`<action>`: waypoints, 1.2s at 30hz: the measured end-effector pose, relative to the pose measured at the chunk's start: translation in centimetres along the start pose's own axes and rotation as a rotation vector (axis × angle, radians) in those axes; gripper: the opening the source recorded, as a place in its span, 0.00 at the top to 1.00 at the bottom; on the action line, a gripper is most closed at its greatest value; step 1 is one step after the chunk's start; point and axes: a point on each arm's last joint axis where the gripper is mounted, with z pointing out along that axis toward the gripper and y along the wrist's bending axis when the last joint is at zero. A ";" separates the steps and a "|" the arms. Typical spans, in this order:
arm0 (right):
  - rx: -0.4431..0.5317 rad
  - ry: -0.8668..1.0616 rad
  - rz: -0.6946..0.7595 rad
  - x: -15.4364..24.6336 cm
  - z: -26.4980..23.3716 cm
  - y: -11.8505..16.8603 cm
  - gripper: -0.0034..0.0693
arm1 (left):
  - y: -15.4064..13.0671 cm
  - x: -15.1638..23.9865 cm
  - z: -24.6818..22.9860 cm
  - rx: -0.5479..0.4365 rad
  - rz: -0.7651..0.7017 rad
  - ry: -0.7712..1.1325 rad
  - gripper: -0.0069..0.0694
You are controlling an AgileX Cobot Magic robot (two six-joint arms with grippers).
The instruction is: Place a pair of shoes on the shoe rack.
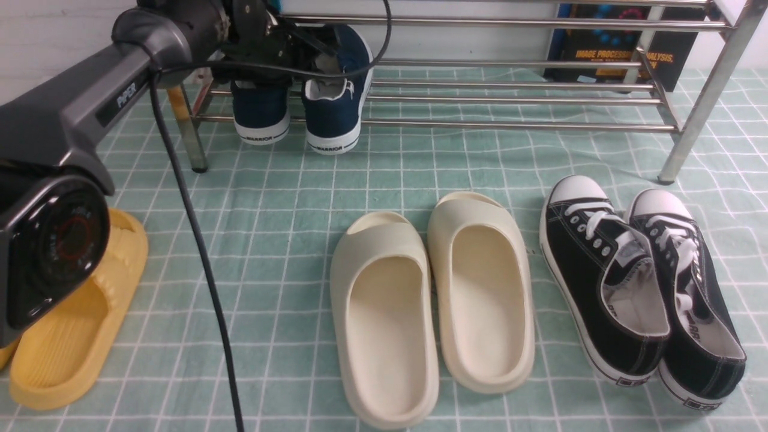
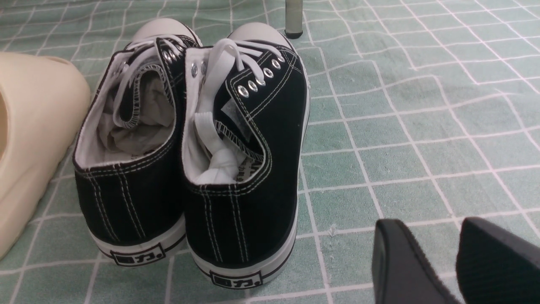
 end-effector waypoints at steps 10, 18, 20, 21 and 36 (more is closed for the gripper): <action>0.000 0.000 0.000 0.0 0.0 0.0 0.61 | -1.1 -2.2 -7.4 -0.020 0.065 0.045 0.60; 0.000 0.000 0.000 0.0 0.0 0.0 0.61 | -2.1 -4.4 -21.8 -0.009 0.205 0.025 0.81; 0.000 0.000 0.000 0.0 0.0 0.0 0.61 | -2.1 -4.4 -26.9 -0.001 0.223 0.003 0.86; 0.000 0.000 0.000 0.0 0.0 0.0 0.61 | -2.1 -4.4 -27.3 -0.001 0.225 0.002 0.87; 0.000 0.000 0.000 0.0 0.0 0.0 0.61 | 4.1 8.2 -42.9 -0.008 0.220 -0.031 0.93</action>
